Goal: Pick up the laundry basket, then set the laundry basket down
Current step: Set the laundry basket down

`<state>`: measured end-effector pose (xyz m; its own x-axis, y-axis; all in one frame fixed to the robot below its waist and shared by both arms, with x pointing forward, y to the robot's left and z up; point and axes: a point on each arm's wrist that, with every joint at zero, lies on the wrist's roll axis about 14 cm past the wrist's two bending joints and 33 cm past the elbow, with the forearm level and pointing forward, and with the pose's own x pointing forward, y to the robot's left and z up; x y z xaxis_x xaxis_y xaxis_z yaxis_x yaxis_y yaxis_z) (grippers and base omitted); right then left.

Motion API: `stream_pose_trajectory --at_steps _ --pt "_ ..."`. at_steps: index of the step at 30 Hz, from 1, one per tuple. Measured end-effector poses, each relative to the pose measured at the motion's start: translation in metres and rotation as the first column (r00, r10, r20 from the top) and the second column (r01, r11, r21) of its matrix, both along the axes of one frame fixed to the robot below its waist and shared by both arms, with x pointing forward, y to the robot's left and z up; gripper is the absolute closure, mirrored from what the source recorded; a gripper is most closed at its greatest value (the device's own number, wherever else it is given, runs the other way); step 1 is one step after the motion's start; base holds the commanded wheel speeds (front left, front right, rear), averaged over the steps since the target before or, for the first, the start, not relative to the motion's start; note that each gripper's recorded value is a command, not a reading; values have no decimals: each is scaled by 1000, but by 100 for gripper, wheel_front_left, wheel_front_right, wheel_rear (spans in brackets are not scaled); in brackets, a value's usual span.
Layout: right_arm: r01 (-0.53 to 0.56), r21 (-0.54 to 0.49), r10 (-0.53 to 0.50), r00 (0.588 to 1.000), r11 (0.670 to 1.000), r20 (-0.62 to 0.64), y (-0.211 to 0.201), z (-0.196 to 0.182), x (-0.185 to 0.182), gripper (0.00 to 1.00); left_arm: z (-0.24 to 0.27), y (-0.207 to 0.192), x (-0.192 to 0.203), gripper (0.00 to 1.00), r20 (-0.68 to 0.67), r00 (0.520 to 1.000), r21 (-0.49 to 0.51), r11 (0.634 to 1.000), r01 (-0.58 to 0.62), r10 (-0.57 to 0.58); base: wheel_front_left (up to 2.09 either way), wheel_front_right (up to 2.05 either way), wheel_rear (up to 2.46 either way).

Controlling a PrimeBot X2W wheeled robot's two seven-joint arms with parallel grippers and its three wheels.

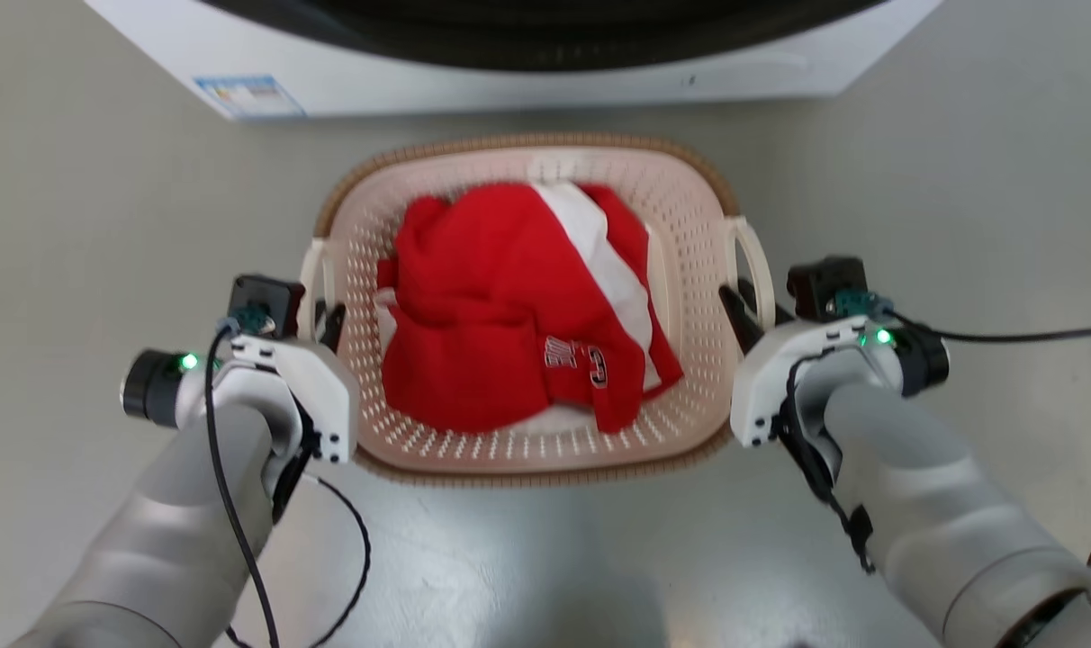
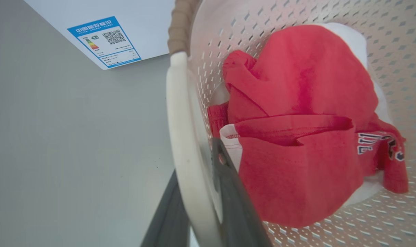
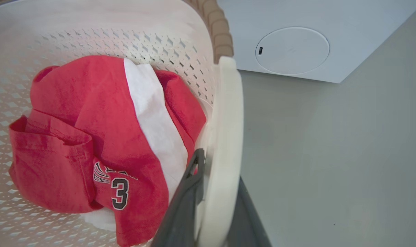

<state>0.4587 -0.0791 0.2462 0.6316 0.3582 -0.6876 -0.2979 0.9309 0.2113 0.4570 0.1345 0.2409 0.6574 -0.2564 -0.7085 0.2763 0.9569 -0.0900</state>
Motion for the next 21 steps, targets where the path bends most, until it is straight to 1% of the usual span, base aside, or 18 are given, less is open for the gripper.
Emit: stream_pose_trajectory --at_steps 7,12,21 --pt "-11 2 11 1000 1000 -16 3 -30 18 100 -28 5 13 100 0 1000 4 1000 -6 6 0 0 0" --pt "-3 4 3 999 1000 -33 2 -52 18 100 -46 7 18 100 -1 1000 8 1000 -4 4 0 0 0" --pt "27 15 -27 1000 1000 -5 -3 -68 30 100 -64 8 28 100 17 1000 12 1000 -2 2 0 0 0"
